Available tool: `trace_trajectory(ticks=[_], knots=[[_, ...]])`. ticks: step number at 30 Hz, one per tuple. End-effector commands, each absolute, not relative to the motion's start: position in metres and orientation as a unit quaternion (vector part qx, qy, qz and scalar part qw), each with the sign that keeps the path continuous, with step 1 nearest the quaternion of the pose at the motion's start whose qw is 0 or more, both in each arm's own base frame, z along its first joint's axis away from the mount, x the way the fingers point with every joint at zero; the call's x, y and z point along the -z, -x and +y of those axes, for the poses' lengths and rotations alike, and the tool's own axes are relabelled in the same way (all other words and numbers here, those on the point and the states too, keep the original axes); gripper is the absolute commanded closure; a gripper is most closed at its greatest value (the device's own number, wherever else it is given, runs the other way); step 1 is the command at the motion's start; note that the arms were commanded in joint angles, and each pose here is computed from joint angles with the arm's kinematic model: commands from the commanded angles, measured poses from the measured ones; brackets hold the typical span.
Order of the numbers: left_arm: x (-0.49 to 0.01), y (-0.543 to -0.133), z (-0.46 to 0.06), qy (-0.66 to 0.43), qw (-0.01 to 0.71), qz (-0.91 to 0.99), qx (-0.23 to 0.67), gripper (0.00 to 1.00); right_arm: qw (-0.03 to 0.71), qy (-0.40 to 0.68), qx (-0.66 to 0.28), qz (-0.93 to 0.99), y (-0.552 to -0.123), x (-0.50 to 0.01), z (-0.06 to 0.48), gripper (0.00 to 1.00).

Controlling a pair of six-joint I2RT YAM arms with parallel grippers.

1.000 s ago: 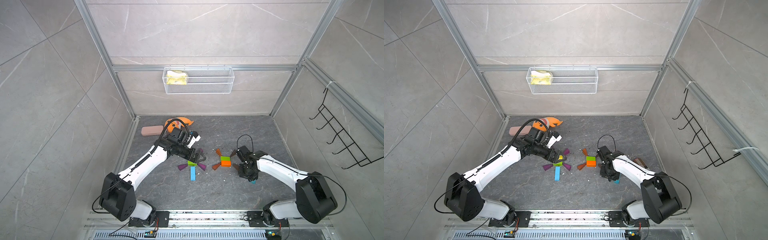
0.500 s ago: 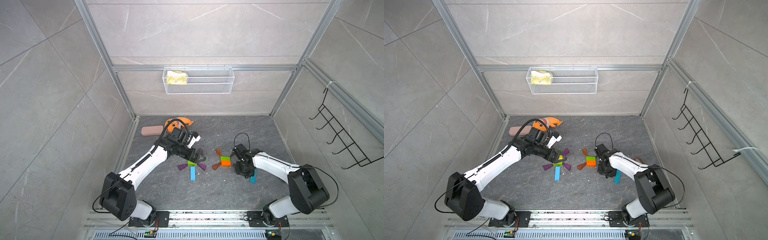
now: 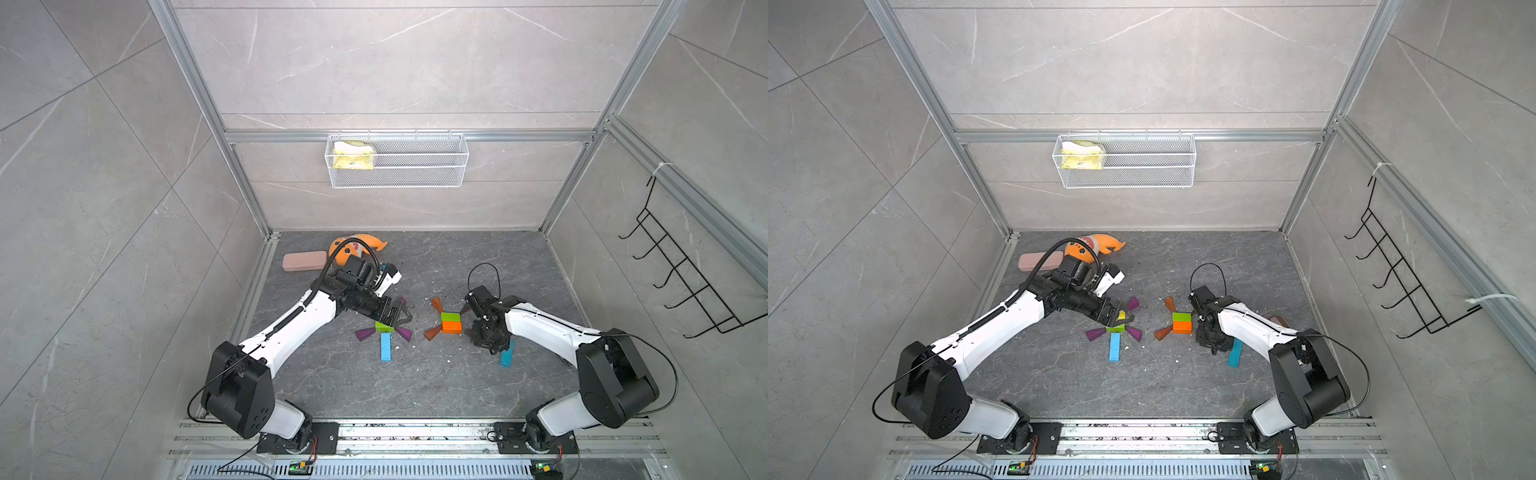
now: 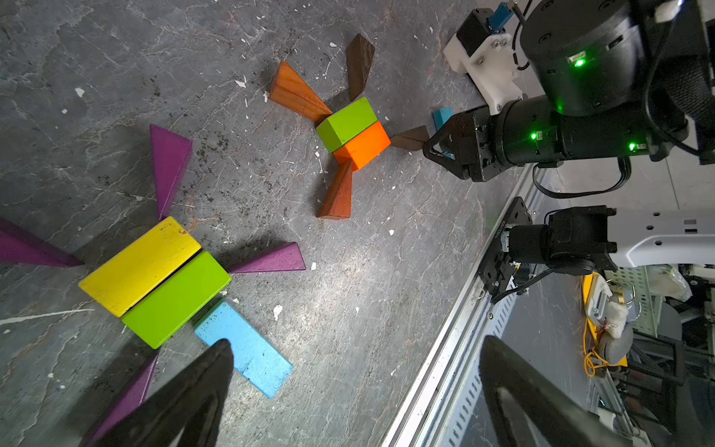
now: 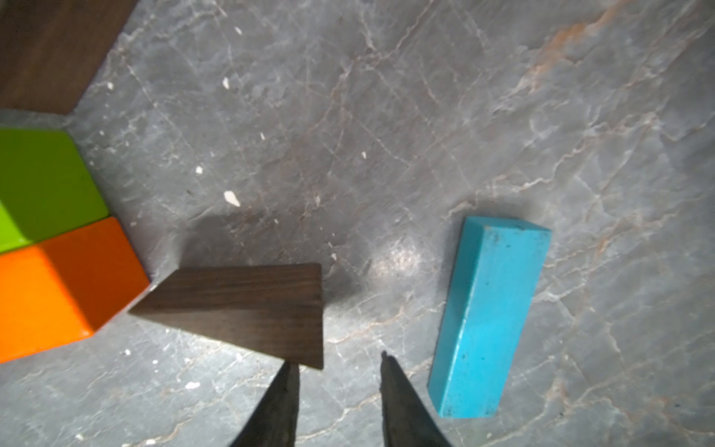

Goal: Assemble a small pinwheel with building blocks
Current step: Assemble the building block at the center of the board.

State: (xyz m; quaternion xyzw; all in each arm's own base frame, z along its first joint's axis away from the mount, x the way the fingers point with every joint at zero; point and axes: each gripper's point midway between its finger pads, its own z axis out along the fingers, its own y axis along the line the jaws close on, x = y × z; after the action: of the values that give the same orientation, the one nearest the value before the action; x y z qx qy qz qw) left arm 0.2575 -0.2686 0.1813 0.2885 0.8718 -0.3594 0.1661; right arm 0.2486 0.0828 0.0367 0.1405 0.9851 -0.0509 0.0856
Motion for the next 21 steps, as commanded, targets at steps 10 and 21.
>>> trace_trajectory(ticks=[10,21], knots=[[-0.195,-0.259,-0.272,-0.301,0.173,0.860,0.374,0.00,0.095,-0.135,0.042,0.985,-0.232,-0.062,0.078,0.62],[-0.195,-0.257,-0.272,-0.301,0.172,0.860,0.374,0.00,0.101,-0.150,0.053,0.982,-0.245,-0.059,0.064,0.80]])
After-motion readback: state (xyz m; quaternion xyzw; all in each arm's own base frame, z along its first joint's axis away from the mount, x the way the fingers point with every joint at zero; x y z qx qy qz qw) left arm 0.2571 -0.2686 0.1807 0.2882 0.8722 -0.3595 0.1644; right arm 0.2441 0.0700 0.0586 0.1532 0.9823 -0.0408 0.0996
